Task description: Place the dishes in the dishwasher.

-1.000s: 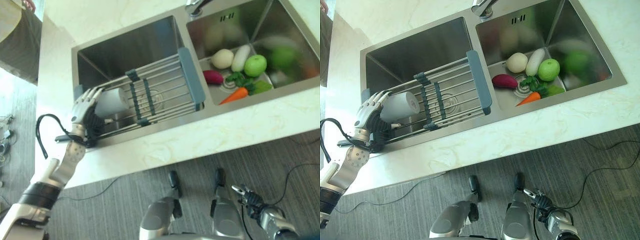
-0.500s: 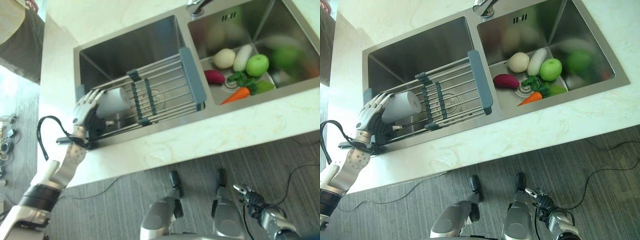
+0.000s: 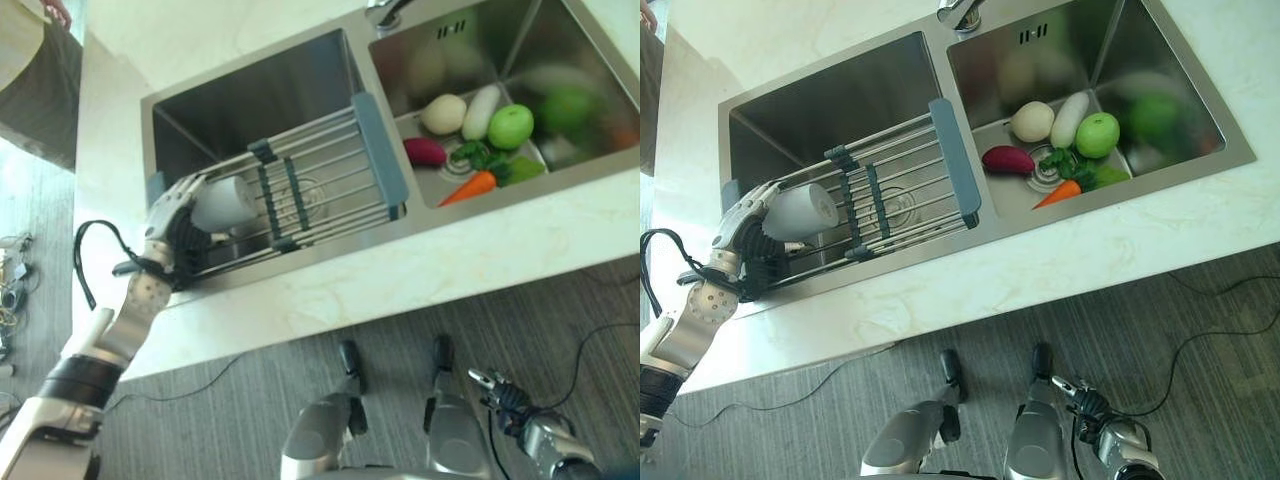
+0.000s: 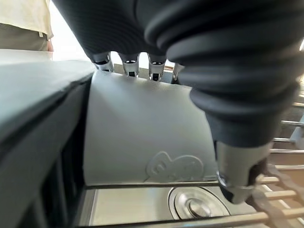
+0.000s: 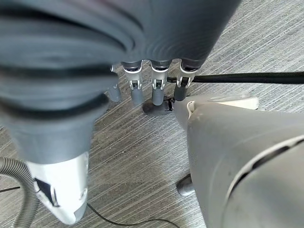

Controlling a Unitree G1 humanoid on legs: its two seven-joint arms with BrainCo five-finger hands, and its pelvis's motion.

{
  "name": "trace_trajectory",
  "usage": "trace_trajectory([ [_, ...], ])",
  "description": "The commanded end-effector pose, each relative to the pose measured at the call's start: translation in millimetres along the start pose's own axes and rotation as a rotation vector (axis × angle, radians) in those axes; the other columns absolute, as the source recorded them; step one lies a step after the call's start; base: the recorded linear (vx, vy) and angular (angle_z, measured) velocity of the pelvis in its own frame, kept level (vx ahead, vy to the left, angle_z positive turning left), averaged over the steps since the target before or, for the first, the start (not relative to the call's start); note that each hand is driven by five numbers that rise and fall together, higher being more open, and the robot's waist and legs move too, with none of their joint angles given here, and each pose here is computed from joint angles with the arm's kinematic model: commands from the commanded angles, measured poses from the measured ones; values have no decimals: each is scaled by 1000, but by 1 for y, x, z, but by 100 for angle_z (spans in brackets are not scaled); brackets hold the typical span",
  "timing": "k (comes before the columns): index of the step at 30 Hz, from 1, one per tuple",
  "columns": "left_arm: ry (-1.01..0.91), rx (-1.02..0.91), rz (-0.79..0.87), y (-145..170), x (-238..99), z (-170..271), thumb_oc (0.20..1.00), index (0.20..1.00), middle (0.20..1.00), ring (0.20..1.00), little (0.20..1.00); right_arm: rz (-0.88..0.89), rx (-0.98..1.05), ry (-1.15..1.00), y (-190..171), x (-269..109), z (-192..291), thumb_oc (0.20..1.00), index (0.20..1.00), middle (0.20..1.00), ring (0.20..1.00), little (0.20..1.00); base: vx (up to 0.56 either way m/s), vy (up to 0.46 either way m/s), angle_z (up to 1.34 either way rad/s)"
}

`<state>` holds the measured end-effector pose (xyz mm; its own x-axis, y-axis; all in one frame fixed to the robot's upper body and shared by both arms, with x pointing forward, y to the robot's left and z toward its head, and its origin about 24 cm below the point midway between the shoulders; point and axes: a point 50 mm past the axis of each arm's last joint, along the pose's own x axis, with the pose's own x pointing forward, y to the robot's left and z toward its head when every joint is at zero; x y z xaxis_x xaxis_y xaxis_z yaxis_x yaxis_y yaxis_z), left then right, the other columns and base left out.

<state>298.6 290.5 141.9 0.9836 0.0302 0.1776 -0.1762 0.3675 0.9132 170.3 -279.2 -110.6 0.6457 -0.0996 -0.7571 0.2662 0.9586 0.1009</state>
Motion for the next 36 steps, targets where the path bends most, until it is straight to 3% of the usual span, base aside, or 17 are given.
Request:
trace_trajectory([
  [1, 103, -36, -56, -2, -3, -22, 1000, 1000, 1000, 1000, 1000, 19, -2, -20, 4, 1, 3, 1000, 1000, 1000, 1000, 1000, 21, 25, -7],
  [12, 130, -160, -205, -7, 2, -23, 1000, 1000, 1000, 1000, 1000, 33, -6, -47, 4, 1, 13, 1000, 1000, 1000, 1000, 1000, 5, 3, -1],
  [19, 176, -68, -302, -6, 2, -32, 1000, 1000, 1000, 1000, 1000, 40, -16, -70, 3, 2, 22, 1000, 1000, 1000, 1000, 1000, 0, 0, 0],
  [22, 202, -34, -461, -12, -1, -36, 1000, 1000, 1000, 1000, 1000, 46, -18, -82, 3, 2, 28, 1000, 1000, 1000, 1000, 1000, 0, 0, 0],
  [30, 225, -12, -669, -7, 0, -32, 1000, 1000, 1000, 1000, 1000, 46, -30, -91, -3, 0, 33, 1000, 1000, 1000, 1000, 1000, 0, 0, 0],
  [36, 259, 84, -719, 2, 1, -36, 1000, 1000, 1000, 1000, 1000, 44, -38, -100, -5, 0, 38, 1000, 1000, 1000, 1000, 1000, 0, 0, 0],
])
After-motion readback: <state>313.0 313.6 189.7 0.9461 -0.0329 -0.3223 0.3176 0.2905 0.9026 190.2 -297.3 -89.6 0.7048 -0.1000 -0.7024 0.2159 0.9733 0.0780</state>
